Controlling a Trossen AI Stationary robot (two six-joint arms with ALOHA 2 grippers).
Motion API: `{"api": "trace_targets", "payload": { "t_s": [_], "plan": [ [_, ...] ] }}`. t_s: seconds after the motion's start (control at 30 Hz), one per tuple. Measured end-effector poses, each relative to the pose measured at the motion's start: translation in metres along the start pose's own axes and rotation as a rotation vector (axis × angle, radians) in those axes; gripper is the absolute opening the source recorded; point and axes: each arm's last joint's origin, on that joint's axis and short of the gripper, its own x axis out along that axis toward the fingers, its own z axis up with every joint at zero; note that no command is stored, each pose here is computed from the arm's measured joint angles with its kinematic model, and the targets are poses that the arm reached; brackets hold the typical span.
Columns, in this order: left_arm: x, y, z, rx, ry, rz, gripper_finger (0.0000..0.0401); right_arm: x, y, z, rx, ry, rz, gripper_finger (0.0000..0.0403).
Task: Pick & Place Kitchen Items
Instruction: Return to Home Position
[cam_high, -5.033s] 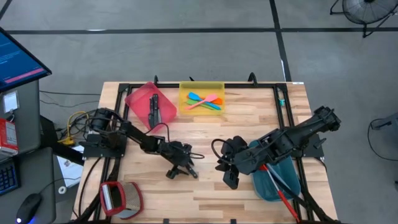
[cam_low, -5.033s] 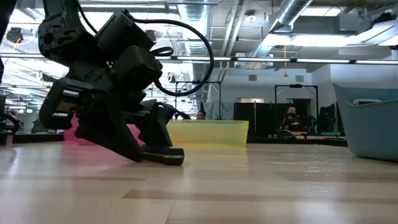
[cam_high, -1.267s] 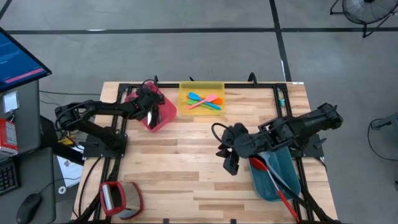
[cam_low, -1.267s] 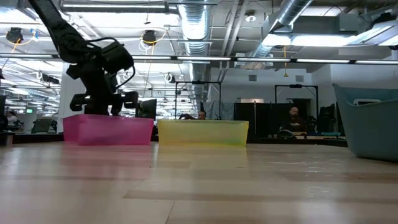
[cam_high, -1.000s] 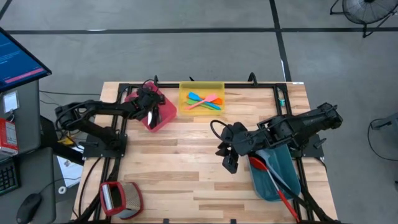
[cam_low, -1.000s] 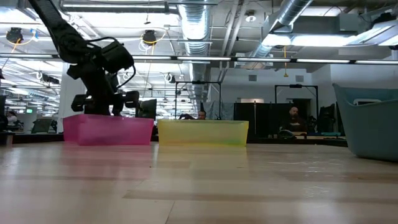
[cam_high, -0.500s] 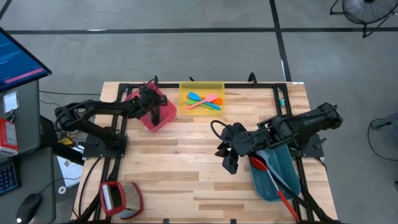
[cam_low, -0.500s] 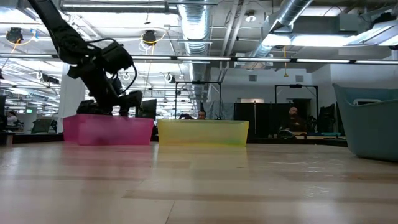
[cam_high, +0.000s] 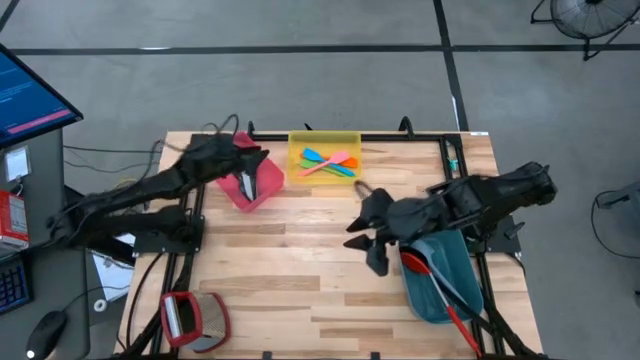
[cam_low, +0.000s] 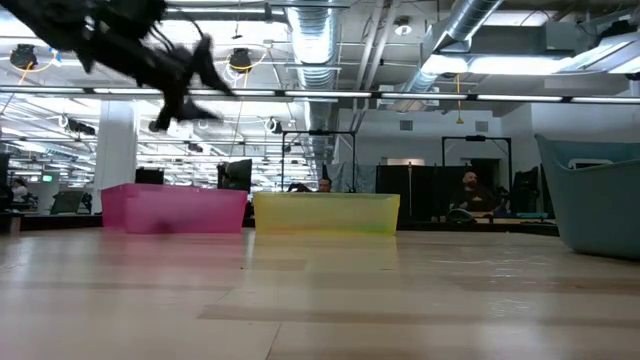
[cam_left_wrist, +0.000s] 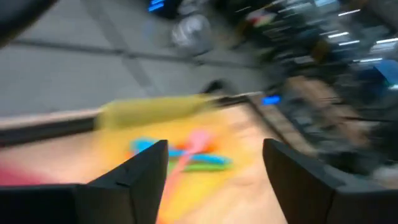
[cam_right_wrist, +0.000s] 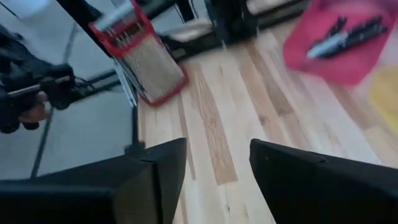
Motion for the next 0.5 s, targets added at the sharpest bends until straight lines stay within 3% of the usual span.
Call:
{"api": "trace_targets", "payload": {
  "t_s": [0.13,0.23,0.33,0.5],
  "plan": [
    [-0.038,-0.020,0.015,0.015,-0.097,-0.218,0.0185,-0.025,-0.003,0.010,-0.047,-0.094,0.050,0.0178],
    [-0.066,-0.027,0.023,0.036,-0.185,-0.318,0.0106,-0.054,-0.006,0.017,-0.142,-0.211,0.068,0.0175],
    [-0.089,-0.029,0.028,0.066,-0.270,-0.387,0.0023,-0.092,-0.013,0.019,-0.248,-0.347,-0.004,0.0166],
    [-0.112,-0.026,0.032,0.069,-0.354,-0.410,0.0002,-0.166,-0.045,0.015,-0.215,-0.529,-0.105,0.0127]
  ]
}}
